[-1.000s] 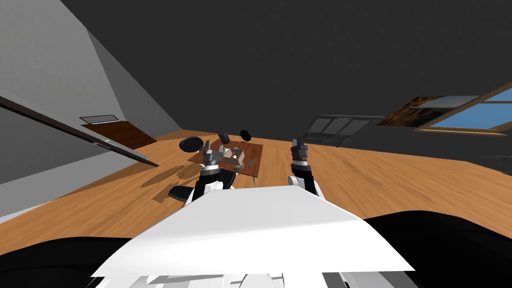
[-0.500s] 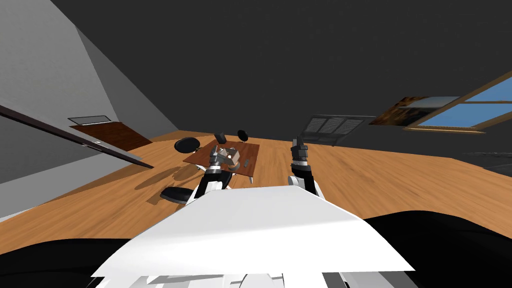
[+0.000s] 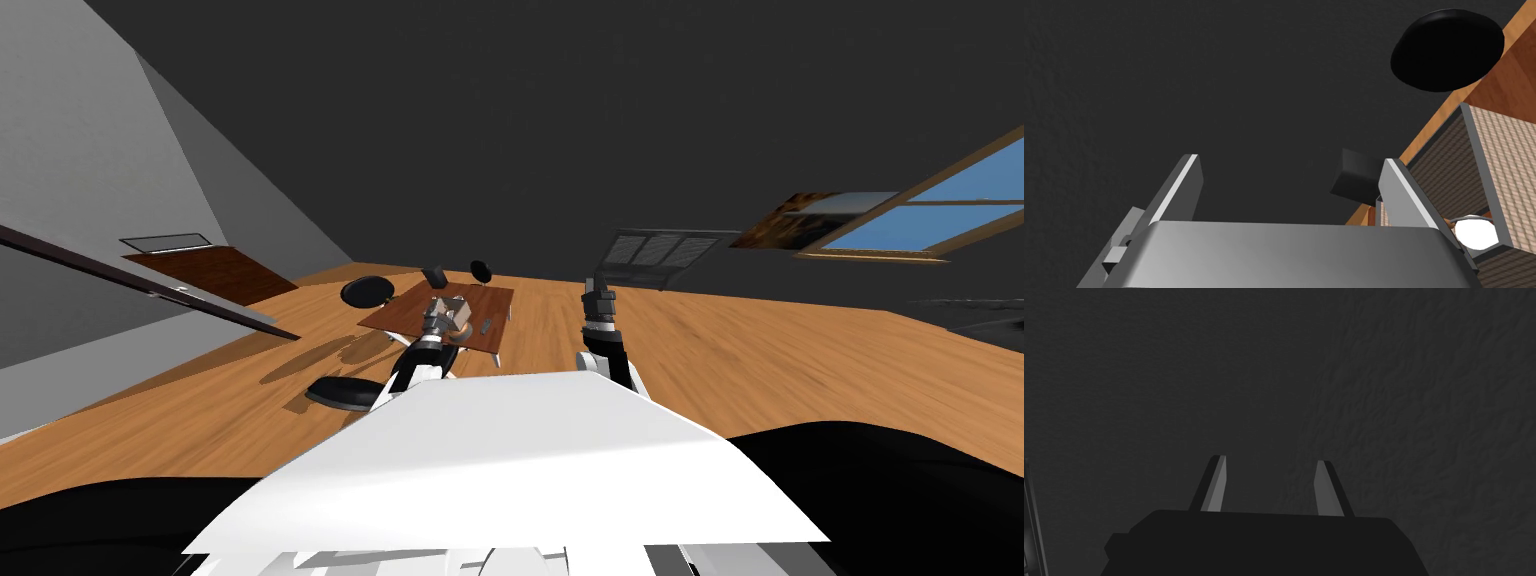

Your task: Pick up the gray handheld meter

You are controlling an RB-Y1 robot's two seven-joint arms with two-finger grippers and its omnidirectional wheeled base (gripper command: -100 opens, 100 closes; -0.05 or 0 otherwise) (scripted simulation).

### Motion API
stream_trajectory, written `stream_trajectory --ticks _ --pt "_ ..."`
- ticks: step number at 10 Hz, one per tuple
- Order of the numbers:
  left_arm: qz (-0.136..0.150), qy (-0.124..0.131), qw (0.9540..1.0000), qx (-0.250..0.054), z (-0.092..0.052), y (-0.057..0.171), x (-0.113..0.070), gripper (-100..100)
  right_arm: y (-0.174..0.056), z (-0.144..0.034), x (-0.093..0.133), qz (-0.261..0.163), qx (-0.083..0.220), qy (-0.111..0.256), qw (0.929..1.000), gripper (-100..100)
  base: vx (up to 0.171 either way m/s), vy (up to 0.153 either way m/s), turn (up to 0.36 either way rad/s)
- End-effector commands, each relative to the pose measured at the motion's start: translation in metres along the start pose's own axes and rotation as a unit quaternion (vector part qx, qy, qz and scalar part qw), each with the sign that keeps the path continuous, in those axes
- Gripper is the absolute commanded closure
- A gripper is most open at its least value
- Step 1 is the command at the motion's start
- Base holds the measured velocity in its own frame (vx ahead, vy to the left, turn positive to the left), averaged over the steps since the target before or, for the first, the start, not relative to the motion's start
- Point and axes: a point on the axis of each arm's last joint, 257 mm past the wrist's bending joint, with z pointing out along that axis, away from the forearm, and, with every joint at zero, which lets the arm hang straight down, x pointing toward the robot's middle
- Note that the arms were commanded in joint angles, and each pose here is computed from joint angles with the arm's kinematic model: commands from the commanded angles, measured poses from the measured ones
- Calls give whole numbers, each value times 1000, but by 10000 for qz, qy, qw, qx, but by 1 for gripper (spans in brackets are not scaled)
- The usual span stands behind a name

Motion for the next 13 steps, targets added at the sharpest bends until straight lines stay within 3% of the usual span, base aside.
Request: stream_trajectory --ticks 1,5,7,8,9,10,11,12,13 --pt "-72 -136 9991 -397 0 28 -14 -100 0 0 0 0 0 0 10000 0 -9 -114 -56" --pt "-227 -440 9927 -1103 -8 80 -48 -100 0 0 0 1 0 0 10000 0 11 -140 -39" --pt "-317 -619 9869 -1456 -15 106 -65 -100 0 0 0 0 0 0 10000 0 36 -101 -37" --pt "-417 -754 9815 -1710 -19 122 -78 -100 0 0 0 0 0 0 10000 0 42 -105 -55" --pt "-414 -814 9793 -1806 -24 131 -84 -100 0 0 0 0 0 0 10000 0 35 -85 -23" --pt "-521 -967 9723 -2065 -30 147 -97 -100 0 0 0 0 0 0 10000 0 31 -95 -62" --pt "-517 -1024 9698 -2150 -35 155 -102 -100 0 0 0 0 0 0 10000 0 34 -84 -20" --pt "-631 -1185 9615 -2400 -43 171 -116 -100 0 0 0 0 0 0 10000 0 60 -104 -43" --pt "-628 -1246 9585 -2485 -49 179 -121 -100 0 0 0 0 0 0 10000 0 56 -75 -25"
